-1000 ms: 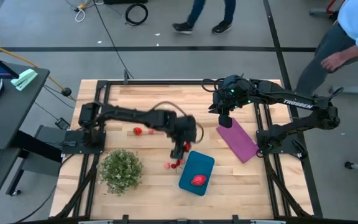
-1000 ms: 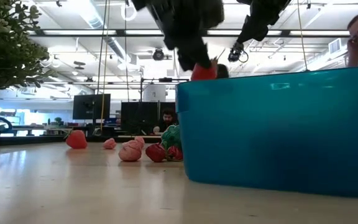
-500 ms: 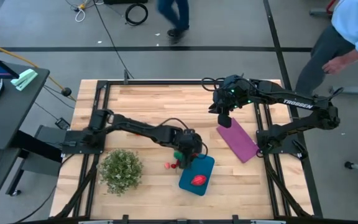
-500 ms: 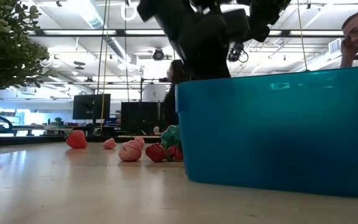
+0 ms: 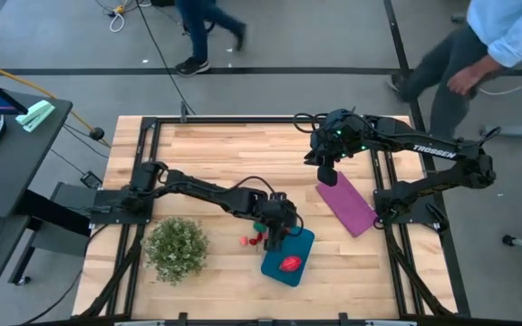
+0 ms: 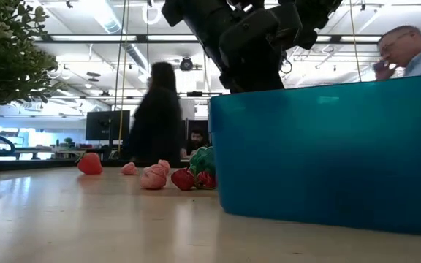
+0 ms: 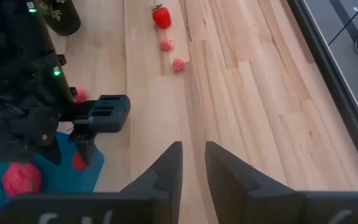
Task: Pick and placing Produce into tupperware
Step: Put the top red strawberry into the blue bin, then put the green bell pepper into the blue bin
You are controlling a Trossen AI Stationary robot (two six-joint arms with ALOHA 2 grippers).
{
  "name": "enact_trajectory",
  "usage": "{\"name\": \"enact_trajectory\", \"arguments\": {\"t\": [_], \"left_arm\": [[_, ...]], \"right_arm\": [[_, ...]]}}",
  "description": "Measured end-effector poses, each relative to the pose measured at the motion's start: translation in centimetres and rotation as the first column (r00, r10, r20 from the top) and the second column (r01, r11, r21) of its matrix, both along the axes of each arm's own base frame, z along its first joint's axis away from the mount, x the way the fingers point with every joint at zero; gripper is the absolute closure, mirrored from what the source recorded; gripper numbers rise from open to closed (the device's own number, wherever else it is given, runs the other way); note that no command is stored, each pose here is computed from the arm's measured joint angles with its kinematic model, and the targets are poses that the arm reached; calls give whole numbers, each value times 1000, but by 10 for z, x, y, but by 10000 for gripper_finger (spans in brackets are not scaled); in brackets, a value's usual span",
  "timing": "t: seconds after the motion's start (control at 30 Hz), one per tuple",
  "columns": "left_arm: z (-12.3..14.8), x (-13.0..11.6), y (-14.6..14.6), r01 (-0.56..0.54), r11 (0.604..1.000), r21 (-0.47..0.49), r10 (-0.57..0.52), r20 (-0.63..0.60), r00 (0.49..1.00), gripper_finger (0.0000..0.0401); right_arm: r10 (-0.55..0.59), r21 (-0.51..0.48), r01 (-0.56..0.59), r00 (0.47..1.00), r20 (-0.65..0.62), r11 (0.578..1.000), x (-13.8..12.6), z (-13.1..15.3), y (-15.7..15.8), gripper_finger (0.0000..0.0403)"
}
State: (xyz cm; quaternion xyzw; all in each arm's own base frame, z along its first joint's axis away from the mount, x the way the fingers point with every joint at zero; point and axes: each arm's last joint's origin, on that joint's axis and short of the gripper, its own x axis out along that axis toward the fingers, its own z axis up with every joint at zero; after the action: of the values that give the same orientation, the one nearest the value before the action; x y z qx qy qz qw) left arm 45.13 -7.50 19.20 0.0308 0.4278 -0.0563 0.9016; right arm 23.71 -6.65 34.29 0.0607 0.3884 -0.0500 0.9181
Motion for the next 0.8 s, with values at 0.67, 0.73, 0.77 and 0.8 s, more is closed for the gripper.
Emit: {"name": "enact_trajectory", "arguments": {"t": [0.67, 0.73, 0.77, 0.8], "left_arm": [[71, -33, 29, -37, 959, 281, 25, 45, 999, 245], [92, -51, 40, -106, 921, 374, 103, 27, 994, 244], [105, -61, 46, -150, 898, 414, 145, 46, 988, 243], [117, -72, 51, -186, 868, 459, 187, 44, 981, 241]], "right_arm": [[15, -19, -15, 1000, 18, 1000, 1, 1, 0, 325], [35, -37, -33, 999, 35, 999, 5, 2, 1, 325], [46, -47, -44, 998, 41, 998, 7, 1, 1, 325], [56, -54, -54, 998, 41, 997, 9, 0, 1, 325]]}}
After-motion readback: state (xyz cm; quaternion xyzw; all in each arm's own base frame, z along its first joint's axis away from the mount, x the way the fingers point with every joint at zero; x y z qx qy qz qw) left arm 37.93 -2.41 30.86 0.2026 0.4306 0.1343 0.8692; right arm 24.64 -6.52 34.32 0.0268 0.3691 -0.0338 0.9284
